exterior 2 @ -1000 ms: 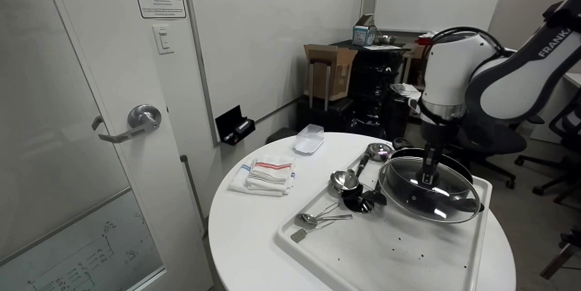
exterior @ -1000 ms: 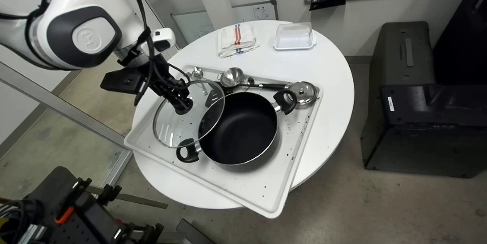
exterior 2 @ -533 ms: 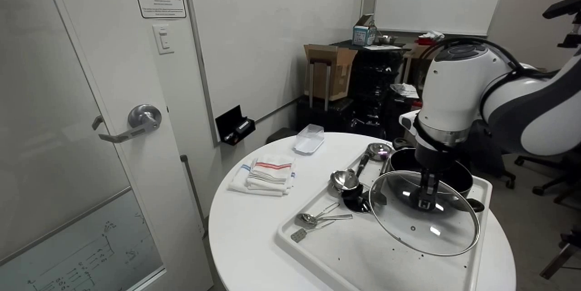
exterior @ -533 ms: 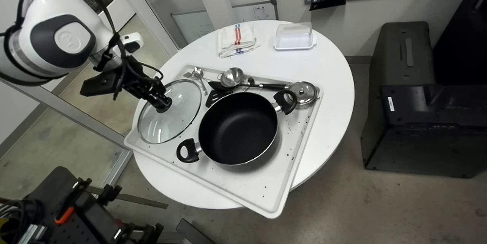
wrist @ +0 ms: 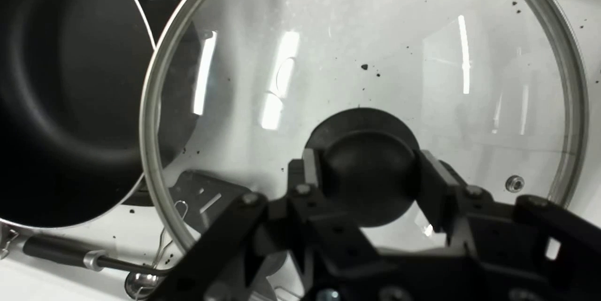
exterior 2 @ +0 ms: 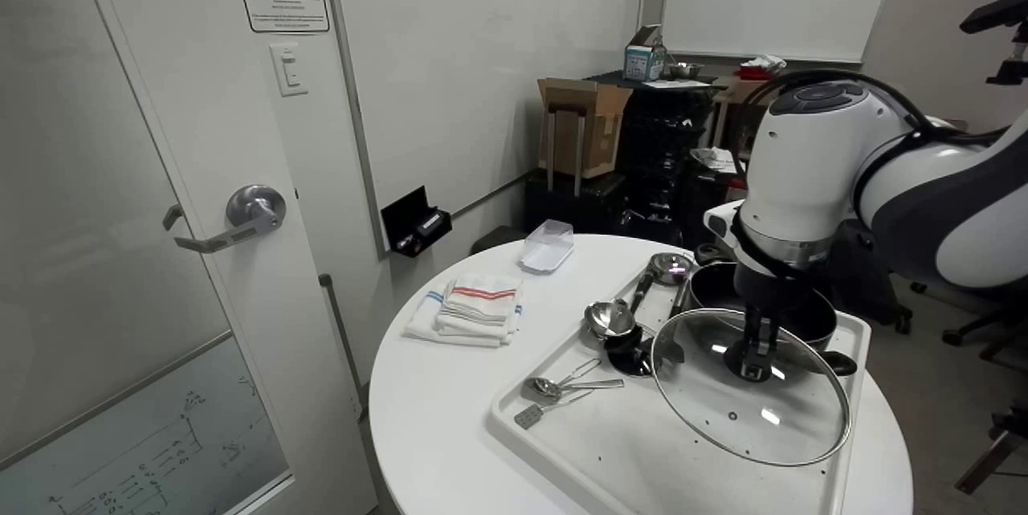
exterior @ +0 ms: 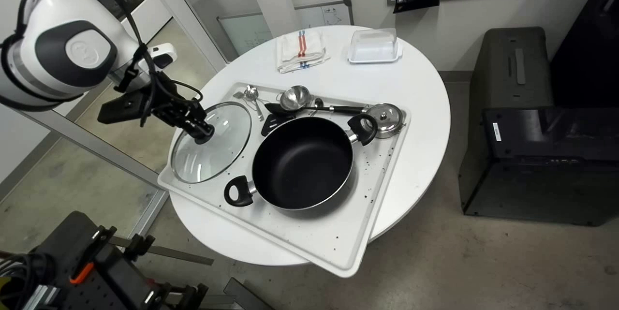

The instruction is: Remove the lid from the pot.

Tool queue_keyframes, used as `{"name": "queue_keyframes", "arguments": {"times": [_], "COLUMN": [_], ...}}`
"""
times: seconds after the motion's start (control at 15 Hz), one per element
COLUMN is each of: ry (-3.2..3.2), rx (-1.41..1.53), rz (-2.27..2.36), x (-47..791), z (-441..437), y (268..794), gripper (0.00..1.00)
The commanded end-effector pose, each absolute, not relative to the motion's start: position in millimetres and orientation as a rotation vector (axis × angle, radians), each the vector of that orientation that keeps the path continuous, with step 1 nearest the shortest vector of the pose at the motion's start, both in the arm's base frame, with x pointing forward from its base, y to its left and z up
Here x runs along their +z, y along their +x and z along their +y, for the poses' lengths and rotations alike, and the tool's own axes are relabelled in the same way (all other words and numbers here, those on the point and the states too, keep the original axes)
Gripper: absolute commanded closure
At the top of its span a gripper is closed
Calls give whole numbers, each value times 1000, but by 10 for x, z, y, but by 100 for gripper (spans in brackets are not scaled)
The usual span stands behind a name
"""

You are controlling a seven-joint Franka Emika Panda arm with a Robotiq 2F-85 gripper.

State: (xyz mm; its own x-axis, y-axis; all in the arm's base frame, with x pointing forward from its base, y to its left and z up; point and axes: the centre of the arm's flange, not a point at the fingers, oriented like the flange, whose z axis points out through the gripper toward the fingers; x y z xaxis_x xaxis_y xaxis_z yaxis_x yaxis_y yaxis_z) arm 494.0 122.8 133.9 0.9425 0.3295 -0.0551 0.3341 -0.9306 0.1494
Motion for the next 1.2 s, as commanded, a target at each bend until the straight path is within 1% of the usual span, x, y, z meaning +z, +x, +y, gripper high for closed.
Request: {"name": "queue_keyframes", "arguments": {"times": [0.0,0.47,1.13], "ry": [2970,2970,2970], "rx": [-71,-92,-106], "rz": [565,637,660], "x": [1201,936,207], "z": [1269,1362,1431], "y": [4986,5082,5202], "gripper": [74,74,74]}}
